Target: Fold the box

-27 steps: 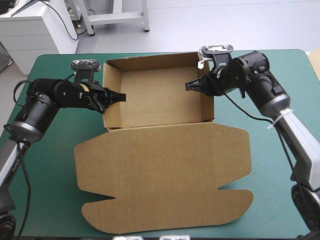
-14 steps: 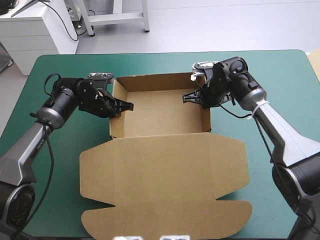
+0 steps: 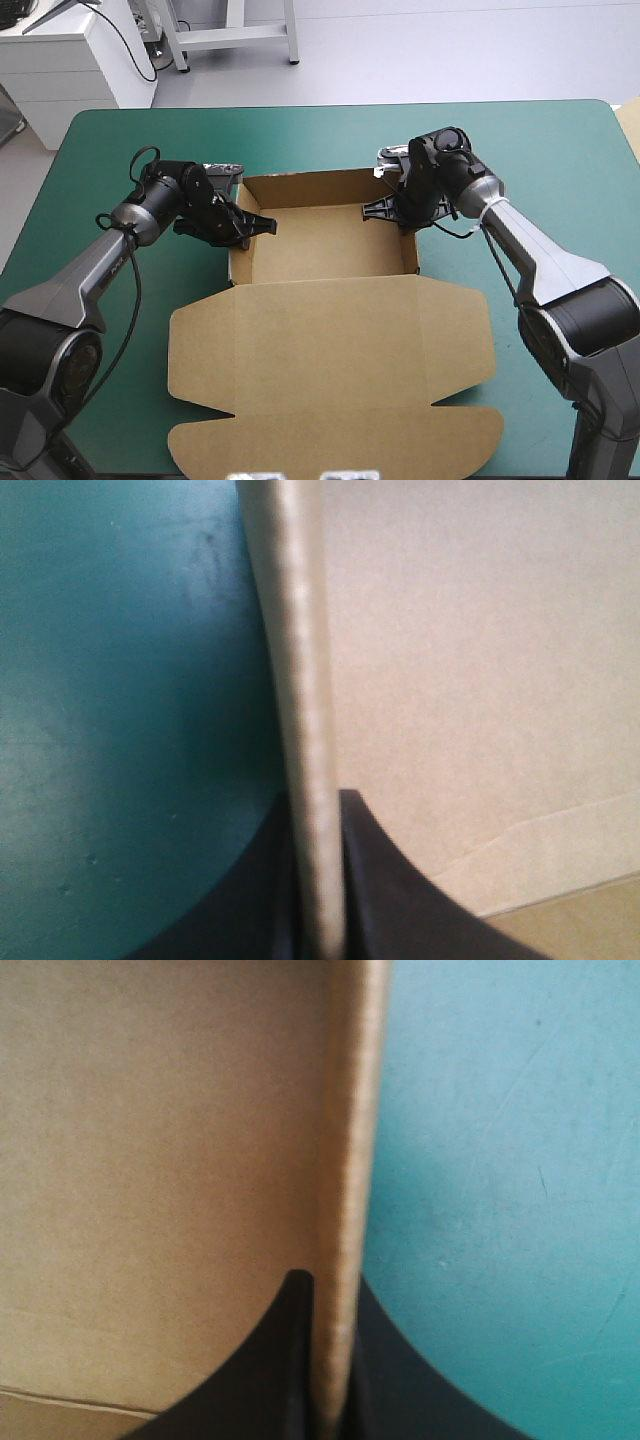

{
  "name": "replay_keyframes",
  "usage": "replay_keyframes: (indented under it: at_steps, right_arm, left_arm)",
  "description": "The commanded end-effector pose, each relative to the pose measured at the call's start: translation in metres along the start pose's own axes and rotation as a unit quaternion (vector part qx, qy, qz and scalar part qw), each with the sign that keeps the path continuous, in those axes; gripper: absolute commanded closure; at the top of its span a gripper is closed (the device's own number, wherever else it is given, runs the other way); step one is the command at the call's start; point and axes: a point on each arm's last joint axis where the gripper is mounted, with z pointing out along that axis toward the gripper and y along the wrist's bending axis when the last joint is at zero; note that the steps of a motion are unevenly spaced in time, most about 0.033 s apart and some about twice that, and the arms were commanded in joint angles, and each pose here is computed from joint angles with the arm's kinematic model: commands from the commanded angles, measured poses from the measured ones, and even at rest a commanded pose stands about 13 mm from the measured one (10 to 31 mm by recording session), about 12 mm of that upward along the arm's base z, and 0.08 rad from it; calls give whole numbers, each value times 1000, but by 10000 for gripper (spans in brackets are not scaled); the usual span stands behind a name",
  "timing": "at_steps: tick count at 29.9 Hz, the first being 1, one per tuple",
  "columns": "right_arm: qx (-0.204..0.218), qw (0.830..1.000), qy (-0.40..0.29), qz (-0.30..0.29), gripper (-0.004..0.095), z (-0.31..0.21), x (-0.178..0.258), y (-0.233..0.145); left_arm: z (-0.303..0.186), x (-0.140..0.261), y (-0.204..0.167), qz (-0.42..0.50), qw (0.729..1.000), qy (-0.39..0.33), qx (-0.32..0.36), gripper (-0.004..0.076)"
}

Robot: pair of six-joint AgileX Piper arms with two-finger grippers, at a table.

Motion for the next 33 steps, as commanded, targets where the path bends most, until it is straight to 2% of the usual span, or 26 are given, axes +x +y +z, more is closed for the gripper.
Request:
replay_keyframes:
  at_steps: [1,5,7,10,13,15,18,21,26,30,33]
  right_arm:
    - [-24,999,-37,-16,923,-21,-4,5]
    - [-24,999,-27,-17,917,-18,-3,5]
    - [-22,999,-24,-24,871,-19,-3,5]
    - [-13,999,-17,-27,695,-20,-2,3]
    - [-8,1000,-14,-27,515,-20,-1,2]
    - [0,999,-14,-29,461,-20,-2,1]
    - [9,1000,-10,-21,459,-20,-1,-1]
    - [27,999,-13,-22,459,-21,-2,-4]
    - [20,999,-36,-21,459,-33,-8,-2]
    - [8,996,-82,-23,459,-60,-17,1]
    - [2,993,-115,-23,459,-84,-17,1]
  left_arm:
    - [-11,-7,-6,31,999,-39,2,731]
    - [-9,-6,-5,33,999,-32,2,731]
    - [-8,-5,-5,33,999,-26,2,726]
    - [-9,-2,-5,34,999,-10,2,678]
    - [-15,-5,-7,47,999,-9,2,575]
    - [-21,-9,-9,49,999,-15,5,489]
    - [-34,-16,-12,54,998,-28,6,353]
    - [-44,-21,-13,63,997,-41,-2,268]
    - [-58,-25,-15,67,997,-39,-5,260]
    - [-74,-27,-18,72,997,-35,-3,260]
    - [-94,-31,-16,85,995,-39,-35,264]
